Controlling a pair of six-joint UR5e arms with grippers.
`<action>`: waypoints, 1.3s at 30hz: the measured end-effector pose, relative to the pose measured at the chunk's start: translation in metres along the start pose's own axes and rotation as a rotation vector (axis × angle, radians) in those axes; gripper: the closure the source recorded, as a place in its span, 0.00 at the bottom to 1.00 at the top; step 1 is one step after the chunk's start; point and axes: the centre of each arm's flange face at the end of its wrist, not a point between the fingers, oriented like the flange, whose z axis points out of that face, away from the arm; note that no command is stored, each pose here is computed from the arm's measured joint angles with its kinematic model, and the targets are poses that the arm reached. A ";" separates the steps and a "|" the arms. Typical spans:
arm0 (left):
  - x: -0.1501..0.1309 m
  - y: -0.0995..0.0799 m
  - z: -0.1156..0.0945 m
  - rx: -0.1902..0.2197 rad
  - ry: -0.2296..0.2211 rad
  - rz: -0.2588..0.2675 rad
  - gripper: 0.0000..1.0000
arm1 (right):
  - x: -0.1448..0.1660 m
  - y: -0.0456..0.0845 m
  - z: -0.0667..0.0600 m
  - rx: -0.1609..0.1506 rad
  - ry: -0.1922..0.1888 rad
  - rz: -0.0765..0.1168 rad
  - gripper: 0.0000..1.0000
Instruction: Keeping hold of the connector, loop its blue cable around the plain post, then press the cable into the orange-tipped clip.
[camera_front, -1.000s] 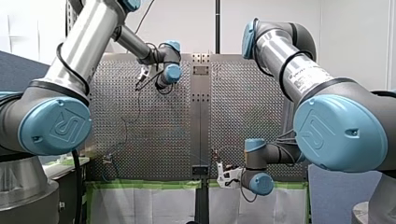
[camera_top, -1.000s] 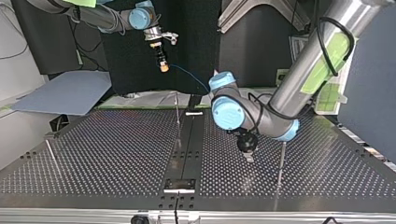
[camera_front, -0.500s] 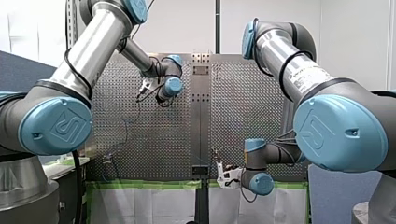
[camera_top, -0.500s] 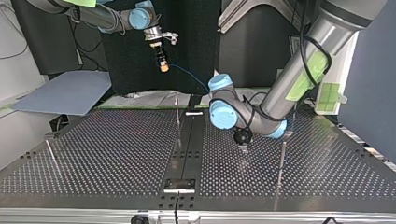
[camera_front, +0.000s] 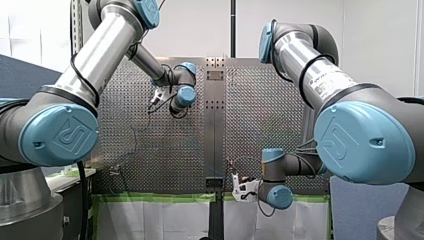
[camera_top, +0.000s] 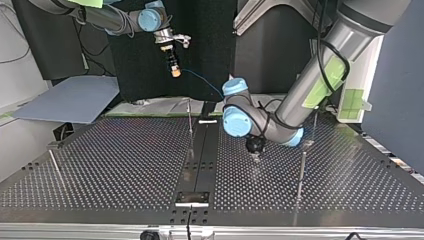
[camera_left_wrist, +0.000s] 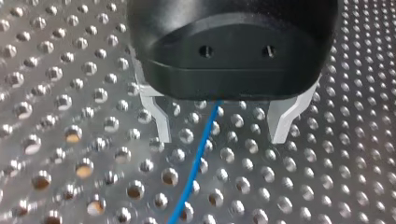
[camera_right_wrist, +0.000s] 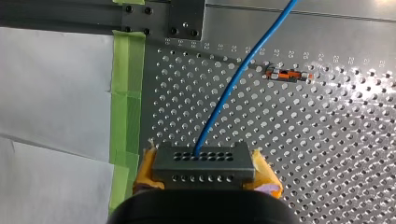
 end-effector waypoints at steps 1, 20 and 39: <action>0.000 -0.001 -0.001 0.007 -0.003 0.000 0.00 | 0.000 0.000 0.000 0.000 0.000 0.000 1.00; 0.057 -0.055 -0.007 0.066 0.065 0.108 0.00 | 0.000 0.000 0.000 -0.001 -0.001 -0.002 1.00; 0.108 -0.086 -0.037 0.125 0.103 0.198 0.00 | 0.000 0.000 0.000 -0.002 0.001 -0.006 1.00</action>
